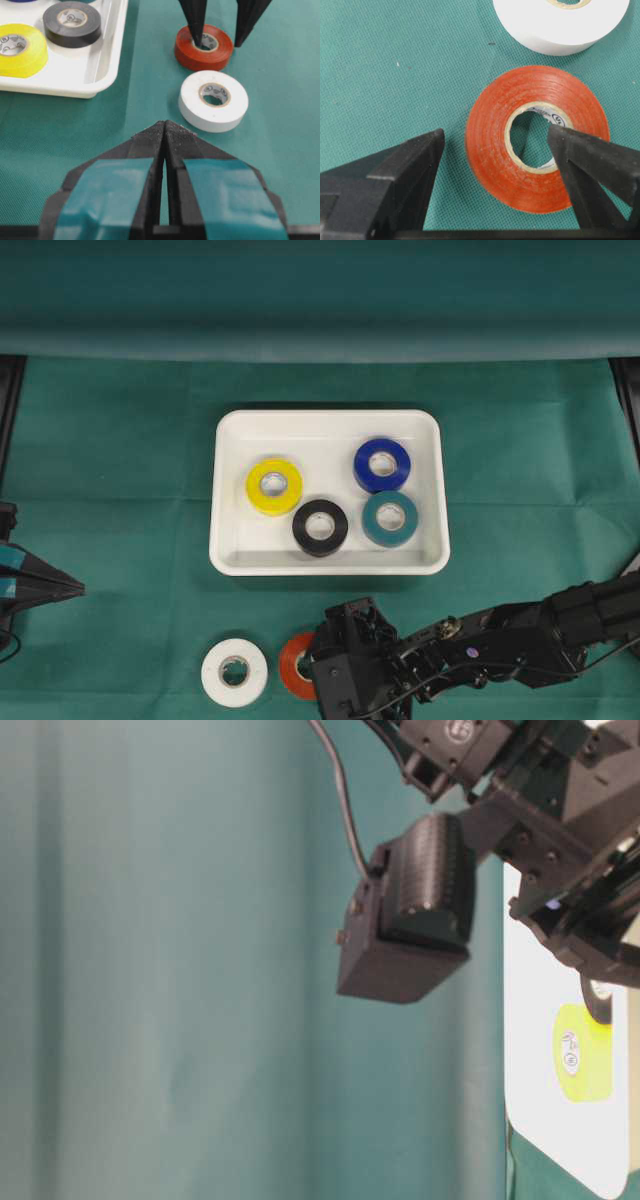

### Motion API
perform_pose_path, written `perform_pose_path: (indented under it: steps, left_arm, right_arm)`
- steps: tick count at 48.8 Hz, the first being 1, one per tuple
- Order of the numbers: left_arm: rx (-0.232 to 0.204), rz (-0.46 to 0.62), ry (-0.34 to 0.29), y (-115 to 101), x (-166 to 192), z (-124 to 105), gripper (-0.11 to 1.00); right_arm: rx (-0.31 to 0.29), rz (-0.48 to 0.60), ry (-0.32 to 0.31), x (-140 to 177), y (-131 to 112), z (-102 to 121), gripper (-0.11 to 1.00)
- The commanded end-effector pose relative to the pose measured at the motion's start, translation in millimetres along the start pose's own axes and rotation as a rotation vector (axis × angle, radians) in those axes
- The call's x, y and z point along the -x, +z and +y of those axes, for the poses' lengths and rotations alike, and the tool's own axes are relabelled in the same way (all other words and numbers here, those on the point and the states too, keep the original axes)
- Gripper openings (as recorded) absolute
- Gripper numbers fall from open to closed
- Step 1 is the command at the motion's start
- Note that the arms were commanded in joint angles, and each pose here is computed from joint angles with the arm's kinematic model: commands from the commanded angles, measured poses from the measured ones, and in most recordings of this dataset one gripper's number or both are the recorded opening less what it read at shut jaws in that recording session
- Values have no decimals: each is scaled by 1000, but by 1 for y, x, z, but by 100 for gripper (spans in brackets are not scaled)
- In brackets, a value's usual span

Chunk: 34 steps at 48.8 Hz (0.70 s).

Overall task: Put the tape into the white case with the right arm.
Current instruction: 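Move the right gripper down onto the red tape roll's core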

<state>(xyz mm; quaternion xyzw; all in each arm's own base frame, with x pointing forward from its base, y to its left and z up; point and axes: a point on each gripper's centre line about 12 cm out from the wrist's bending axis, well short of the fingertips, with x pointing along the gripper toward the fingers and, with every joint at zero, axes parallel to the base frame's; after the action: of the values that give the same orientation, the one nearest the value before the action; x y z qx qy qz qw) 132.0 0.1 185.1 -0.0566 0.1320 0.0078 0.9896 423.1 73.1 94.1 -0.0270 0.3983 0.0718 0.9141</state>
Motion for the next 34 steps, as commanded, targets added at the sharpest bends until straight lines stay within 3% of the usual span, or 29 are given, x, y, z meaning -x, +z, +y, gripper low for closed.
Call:
perform_pose_path:
  steps: [1,12,23,34]
  left_arm:
    - [0,-14,0,5,0,0,0]
    - [0,-12,0,5,0,0,0]
    - [0,-12,0,5,0,0,0]
    - [0,-12,0,6,0,0,0]
  right_arm:
    - [1,-36,5,3,12,1,56]
    - [0,-38,4,4,14,2,42]
    - [0,-52,3,4,21,2,2]
    - [0,-56,4,4,22,2,1]
